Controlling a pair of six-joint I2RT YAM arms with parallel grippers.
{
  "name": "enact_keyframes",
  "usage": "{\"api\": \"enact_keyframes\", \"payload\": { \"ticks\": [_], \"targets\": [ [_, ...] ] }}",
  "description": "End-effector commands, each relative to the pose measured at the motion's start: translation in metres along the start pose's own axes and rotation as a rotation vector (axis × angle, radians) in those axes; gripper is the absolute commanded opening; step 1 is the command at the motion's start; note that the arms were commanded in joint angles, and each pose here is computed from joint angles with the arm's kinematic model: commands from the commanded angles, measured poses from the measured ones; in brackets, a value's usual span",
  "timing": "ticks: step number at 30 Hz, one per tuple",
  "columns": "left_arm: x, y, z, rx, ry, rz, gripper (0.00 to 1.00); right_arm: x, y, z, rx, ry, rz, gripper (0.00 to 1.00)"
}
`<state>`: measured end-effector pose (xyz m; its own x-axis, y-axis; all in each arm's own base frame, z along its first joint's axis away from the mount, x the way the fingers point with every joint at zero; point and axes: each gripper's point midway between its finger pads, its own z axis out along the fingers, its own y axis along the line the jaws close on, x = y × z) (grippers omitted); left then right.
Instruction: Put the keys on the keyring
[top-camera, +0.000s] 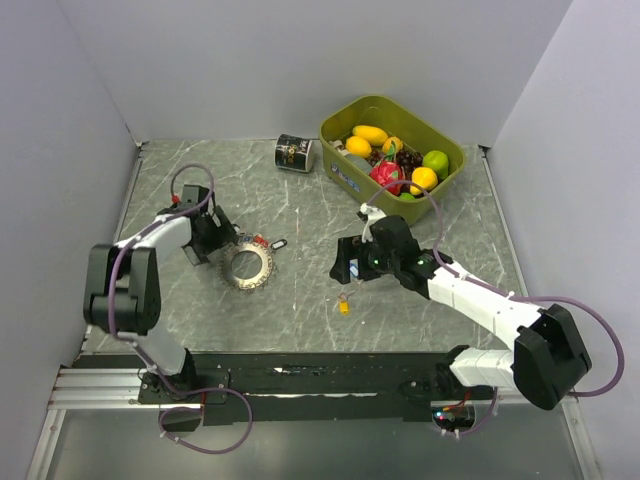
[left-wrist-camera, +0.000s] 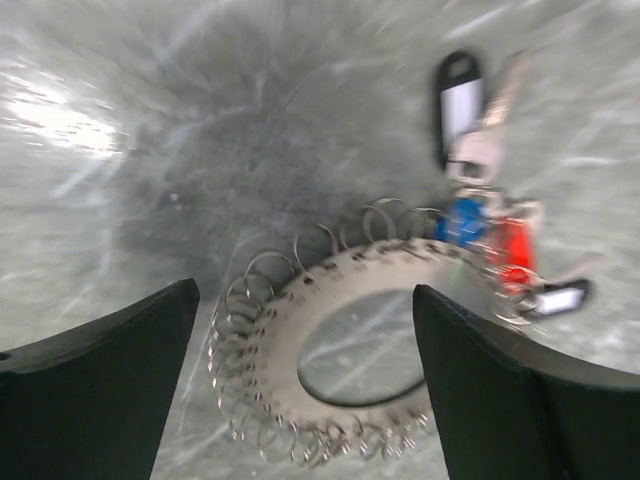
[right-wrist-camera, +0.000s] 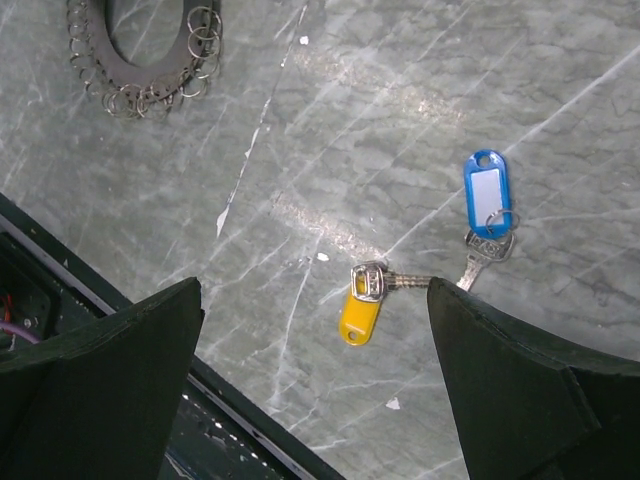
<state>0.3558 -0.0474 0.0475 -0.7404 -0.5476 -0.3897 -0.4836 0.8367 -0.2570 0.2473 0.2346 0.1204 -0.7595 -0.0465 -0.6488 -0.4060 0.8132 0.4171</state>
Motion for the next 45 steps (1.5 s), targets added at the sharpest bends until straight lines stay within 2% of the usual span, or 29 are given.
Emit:
{"api": "enact_keyframes", "payload": {
  "ticks": [1,6,14,20,22,29,34,40,41,45],
  "targets": [
    [0.015,-0.002,0.019,0.002,0.075,-0.040,0.91,-0.024,0.017,-0.005,-0.039,-0.054,-0.024,1.00],
    [0.025,-0.004,0.029,0.037,0.112,0.004,0.80,-0.021,0.013,-0.005,-0.028,-0.055,-0.025,1.00],
    [0.059,-0.034,0.026,0.182,0.185,0.076,0.77,-0.022,0.016,0.003,-0.034,-0.031,-0.031,1.00],
    [0.084,-0.072,0.016,0.244,0.197,0.190,0.79,-0.025,0.014,0.008,-0.026,-0.029,-0.023,1.00],
    [0.081,-0.077,0.013,0.231,0.170,0.199,0.80,-0.026,0.014,0.009,-0.022,-0.027,-0.026,1.00],
    [0.054,-0.069,-0.014,0.171,0.053,0.215,0.82,-0.029,0.014,0.021,-0.014,-0.004,-0.027,1.00],
    [0.059,-0.062,-0.025,0.173,0.052,0.201,0.83,-0.037,0.015,0.042,-0.013,0.022,-0.024,1.00],
    [0.080,-0.045,-0.017,0.160,0.100,0.174,0.83,-0.039,0.016,0.089,0.004,0.116,0.001,0.99],
    [0.083,-0.045,-0.017,0.165,0.103,0.168,0.83,-0.029,0.015,0.102,-0.001,0.162,0.005,0.95],
    [0.097,-0.041,-0.011,0.191,0.134,0.141,0.82,-0.031,0.029,0.127,-0.017,0.215,0.006,0.85]
  ]
}}
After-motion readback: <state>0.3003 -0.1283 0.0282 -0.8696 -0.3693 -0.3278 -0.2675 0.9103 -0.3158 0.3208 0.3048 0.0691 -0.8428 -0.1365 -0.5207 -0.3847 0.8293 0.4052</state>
